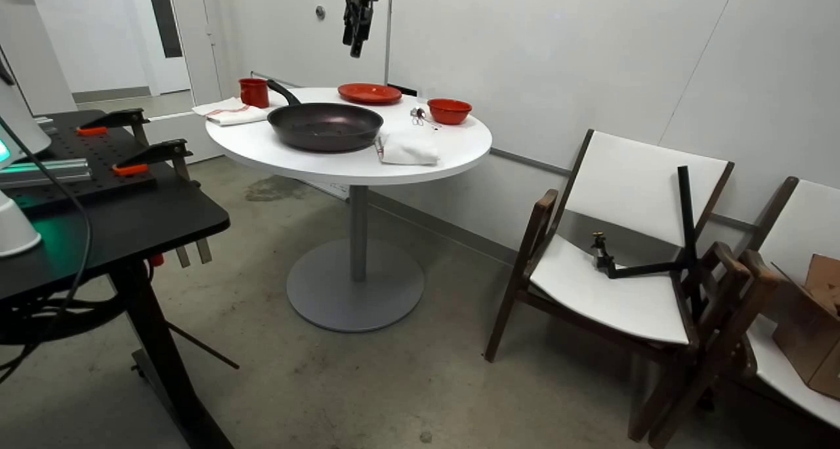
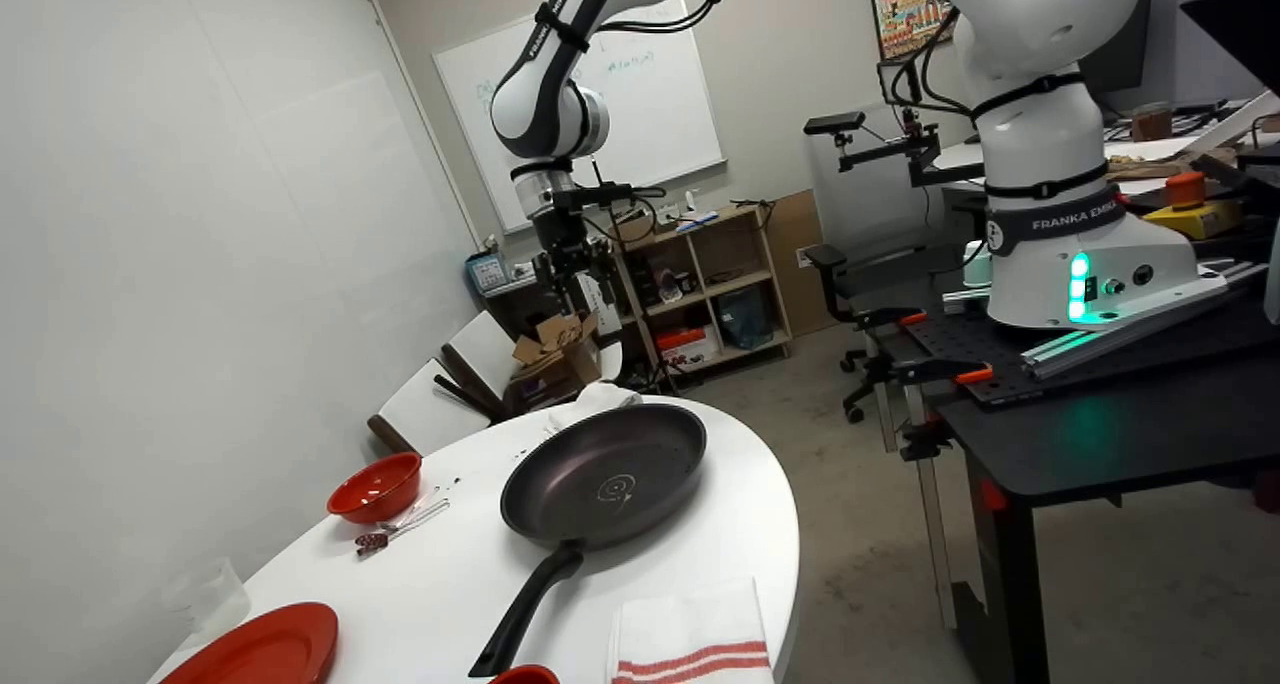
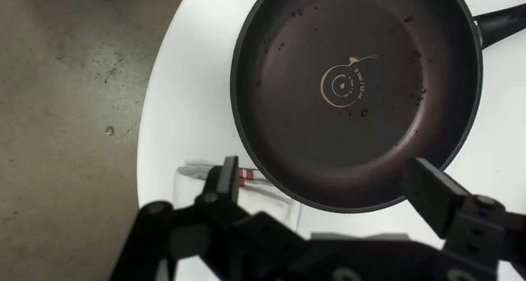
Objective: Use the right white towel to wipe the pan
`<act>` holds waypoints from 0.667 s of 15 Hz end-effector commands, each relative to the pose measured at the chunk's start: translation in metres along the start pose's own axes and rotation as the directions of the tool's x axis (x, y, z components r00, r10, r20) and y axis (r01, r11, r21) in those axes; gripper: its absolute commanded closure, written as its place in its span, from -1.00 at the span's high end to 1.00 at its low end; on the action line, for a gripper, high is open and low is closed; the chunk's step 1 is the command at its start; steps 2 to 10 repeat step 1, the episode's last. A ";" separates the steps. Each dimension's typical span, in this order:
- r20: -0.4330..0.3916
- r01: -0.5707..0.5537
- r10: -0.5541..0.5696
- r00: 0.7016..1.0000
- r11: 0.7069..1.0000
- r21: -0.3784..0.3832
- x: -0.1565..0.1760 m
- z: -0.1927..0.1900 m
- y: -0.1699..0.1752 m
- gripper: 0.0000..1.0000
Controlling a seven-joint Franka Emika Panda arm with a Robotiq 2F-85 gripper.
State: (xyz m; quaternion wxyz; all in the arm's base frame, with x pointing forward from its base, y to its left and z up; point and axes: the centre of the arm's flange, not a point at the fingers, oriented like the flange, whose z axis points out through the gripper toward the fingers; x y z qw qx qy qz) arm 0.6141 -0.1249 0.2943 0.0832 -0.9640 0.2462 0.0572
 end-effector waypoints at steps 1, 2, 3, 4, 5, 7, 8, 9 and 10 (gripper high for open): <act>0.001 -0.002 0.002 1.000 1.000 0.000 0.001 0.001 0.001 1.00; 0.001 -0.002 0.002 1.000 1.000 0.000 0.001 0.001 0.001 1.00; 0.001 -0.002 0.002 1.000 1.000 0.000 0.001 0.001 0.001 1.00; 0.001 -0.002 0.002 1.000 1.000 0.000 0.001 0.001 0.001 1.00; 0.001 -0.002 0.002 1.000 1.000 0.000 0.001 0.001 0.001 1.00; 0.001 -0.002 0.002 1.000 1.000 0.000 0.001 0.001 0.001 1.00; 0.001 -0.002 0.002 1.000 1.000 0.000 0.001 0.001 0.001 1.00; 0.001 -0.002 0.002 1.000 1.000 0.000 0.001 0.001 0.001 1.00; 0.001 -0.002 0.002 1.000 1.000 0.000 0.001 0.001 0.001 1.00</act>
